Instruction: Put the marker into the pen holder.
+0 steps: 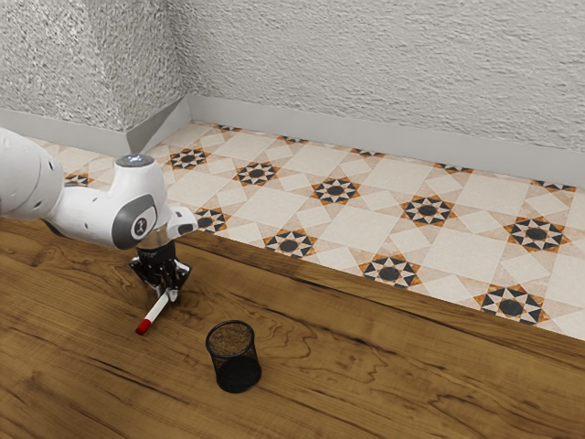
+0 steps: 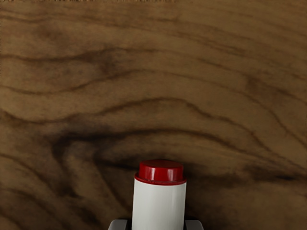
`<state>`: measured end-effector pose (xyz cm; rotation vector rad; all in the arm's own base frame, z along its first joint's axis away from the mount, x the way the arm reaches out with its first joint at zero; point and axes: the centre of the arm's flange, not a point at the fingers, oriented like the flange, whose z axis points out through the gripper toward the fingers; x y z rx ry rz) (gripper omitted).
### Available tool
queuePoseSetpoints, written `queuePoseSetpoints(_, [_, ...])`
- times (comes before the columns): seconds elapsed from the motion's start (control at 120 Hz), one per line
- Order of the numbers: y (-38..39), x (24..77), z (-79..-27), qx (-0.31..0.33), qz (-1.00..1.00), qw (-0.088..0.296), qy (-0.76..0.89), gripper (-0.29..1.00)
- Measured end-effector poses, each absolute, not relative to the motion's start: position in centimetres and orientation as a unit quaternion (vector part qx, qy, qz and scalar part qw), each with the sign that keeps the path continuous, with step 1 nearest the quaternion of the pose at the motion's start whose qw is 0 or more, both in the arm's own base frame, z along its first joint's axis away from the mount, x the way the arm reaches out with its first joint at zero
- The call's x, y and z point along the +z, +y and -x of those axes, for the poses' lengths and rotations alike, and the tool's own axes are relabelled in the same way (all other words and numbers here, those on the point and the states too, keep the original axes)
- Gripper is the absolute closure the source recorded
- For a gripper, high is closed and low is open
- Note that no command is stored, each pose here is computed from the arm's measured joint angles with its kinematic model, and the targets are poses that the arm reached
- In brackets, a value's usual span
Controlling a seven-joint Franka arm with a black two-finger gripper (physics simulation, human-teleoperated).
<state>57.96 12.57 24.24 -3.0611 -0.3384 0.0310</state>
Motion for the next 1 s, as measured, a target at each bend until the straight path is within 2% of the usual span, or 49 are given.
queuePoseSetpoints(0.55, [12.7,25.6,-58.2,-0.003,0.993,0.038,-0.115,0.76])
queuePoseSetpoints(0.733, [10.5,33.2,-58.2,-0.047,0.993,0.045,-0.102,0.78])
queuePoseSetpoints(1.0, [-0.8,41.4,-51.8,-0.09,0.995,0.032,-0.024,0.78])
